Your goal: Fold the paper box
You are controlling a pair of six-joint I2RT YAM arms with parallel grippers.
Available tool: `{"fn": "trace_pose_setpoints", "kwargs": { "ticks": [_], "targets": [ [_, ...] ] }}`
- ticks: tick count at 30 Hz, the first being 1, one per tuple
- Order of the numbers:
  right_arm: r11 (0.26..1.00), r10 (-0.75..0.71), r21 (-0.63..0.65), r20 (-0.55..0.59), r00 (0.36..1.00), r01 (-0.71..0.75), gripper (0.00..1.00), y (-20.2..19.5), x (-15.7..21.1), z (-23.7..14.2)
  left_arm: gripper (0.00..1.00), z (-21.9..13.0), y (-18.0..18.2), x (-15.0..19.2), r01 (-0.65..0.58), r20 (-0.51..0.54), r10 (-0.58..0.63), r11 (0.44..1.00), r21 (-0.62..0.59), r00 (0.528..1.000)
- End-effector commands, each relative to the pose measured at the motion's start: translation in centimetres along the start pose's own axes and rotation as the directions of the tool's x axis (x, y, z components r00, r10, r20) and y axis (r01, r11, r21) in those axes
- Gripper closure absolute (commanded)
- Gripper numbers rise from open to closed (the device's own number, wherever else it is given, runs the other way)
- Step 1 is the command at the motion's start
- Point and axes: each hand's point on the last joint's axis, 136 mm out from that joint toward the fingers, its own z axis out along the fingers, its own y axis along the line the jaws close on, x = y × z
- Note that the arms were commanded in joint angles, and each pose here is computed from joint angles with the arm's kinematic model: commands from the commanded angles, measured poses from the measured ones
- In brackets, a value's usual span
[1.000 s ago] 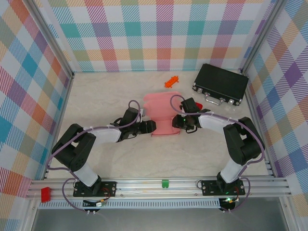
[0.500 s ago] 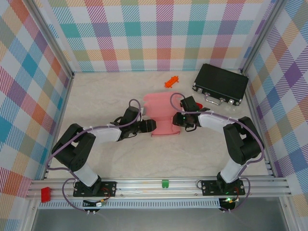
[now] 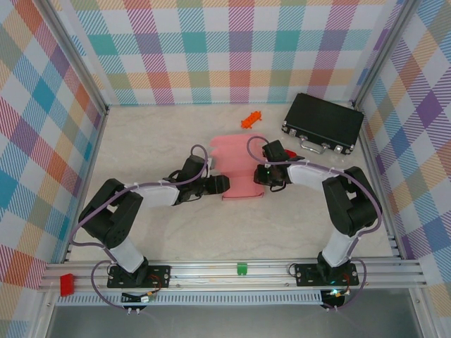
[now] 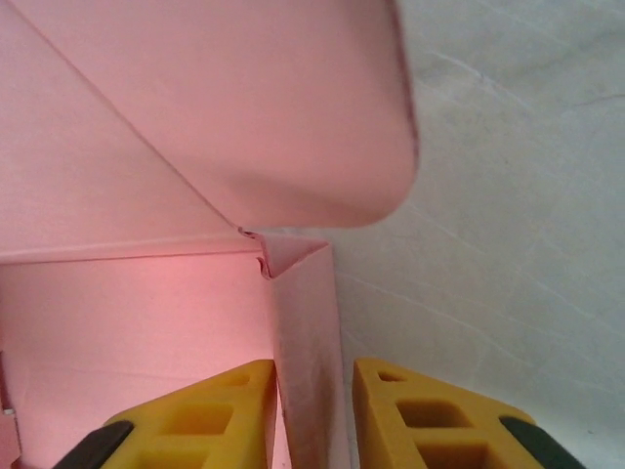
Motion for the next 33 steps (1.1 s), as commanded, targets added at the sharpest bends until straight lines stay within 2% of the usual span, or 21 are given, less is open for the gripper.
{"fn": "trace_pose_setpoints", "kwargs": {
  "ticks": [1, 21, 33],
  "targets": [
    [0.997, -0.052, 0.056, -0.019, 0.998, 0.053, 0.73, -0.5, 0.3, 0.2, 0.38, 0.3, -0.9, -0.3, -0.021, 0.004, 0.021, 0.999, 0.036, 1.0],
    [0.972, -0.129, 0.189, -0.051, 0.99, 0.136, 0.81, -1.0, 0.9, 1.0, 0.41, 1.0, -0.7, 0.3, 0.002, -0.014, -0.001, 0.999, 0.053, 1.0],
    [0.987, -0.101, 0.128, -0.004, 0.995, 0.1, 0.75, 0.6, 0.1, -0.7, 0.41, 1.0, -0.6, 0.4, 0.003, -0.019, -0.002, 0.999, 0.049, 1.0]
  ]
}}
